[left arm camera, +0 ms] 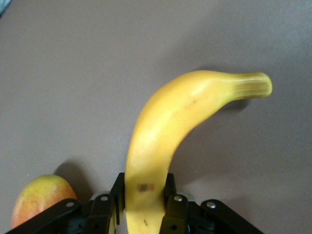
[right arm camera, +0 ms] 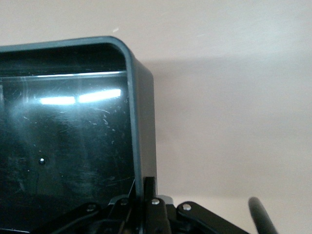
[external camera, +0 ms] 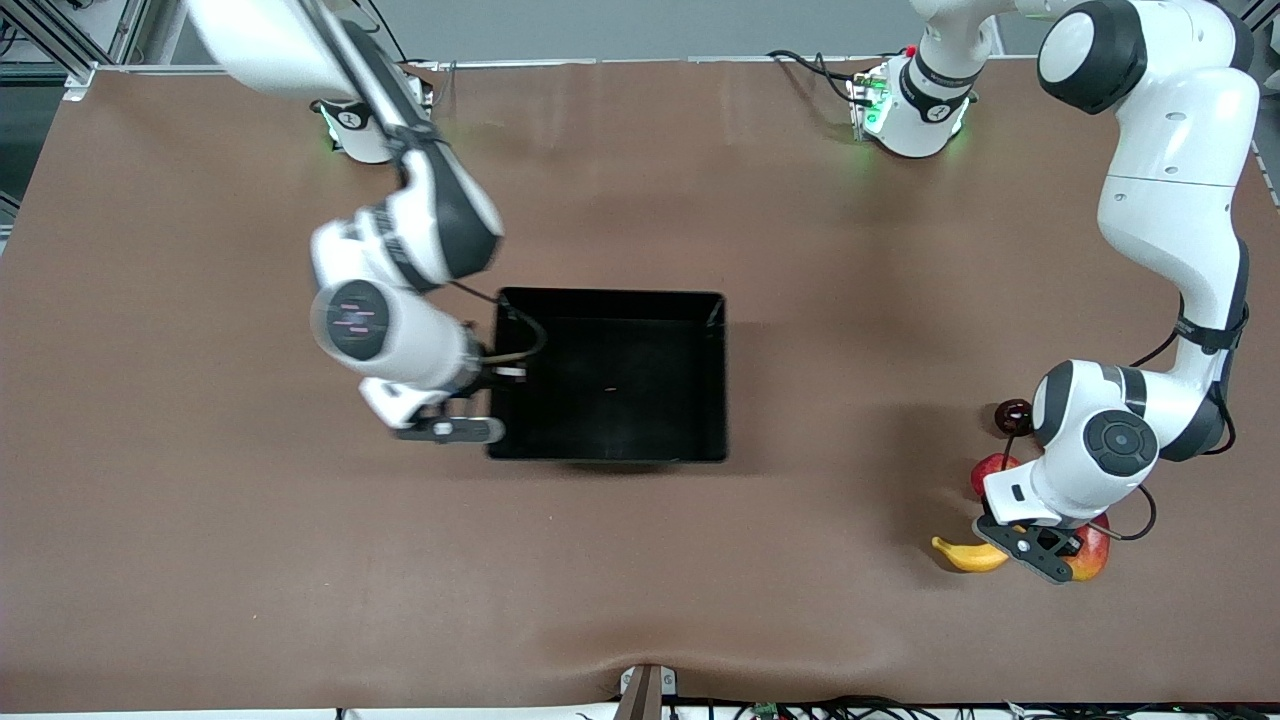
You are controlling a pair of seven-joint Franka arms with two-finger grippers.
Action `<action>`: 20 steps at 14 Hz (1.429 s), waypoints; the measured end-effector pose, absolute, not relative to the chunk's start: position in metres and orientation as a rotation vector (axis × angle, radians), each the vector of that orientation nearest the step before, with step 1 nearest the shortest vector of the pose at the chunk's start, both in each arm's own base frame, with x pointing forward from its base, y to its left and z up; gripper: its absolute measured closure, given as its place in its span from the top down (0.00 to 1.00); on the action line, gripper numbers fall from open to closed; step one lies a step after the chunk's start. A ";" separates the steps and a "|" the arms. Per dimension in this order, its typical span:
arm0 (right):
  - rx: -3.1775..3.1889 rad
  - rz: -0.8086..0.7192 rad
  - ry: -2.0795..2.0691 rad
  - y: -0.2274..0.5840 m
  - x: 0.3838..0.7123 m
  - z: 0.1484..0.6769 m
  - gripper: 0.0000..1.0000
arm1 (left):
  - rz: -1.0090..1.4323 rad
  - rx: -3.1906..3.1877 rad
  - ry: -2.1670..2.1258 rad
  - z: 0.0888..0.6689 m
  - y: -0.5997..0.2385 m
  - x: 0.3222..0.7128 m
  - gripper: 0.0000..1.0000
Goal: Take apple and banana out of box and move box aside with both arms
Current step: 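Lower the banana by the mango while the right gripper drags the box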
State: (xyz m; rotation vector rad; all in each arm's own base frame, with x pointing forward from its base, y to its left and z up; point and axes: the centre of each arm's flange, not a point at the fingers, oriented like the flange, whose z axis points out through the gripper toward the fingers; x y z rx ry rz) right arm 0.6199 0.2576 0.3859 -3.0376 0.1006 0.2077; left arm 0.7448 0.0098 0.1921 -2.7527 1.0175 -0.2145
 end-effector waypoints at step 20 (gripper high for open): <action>-3.015 0.163 0.027 -0.252 0.514 0.243 0.05 | -0.165 -2.693 1.185 0.190 0.026 0.731 0.34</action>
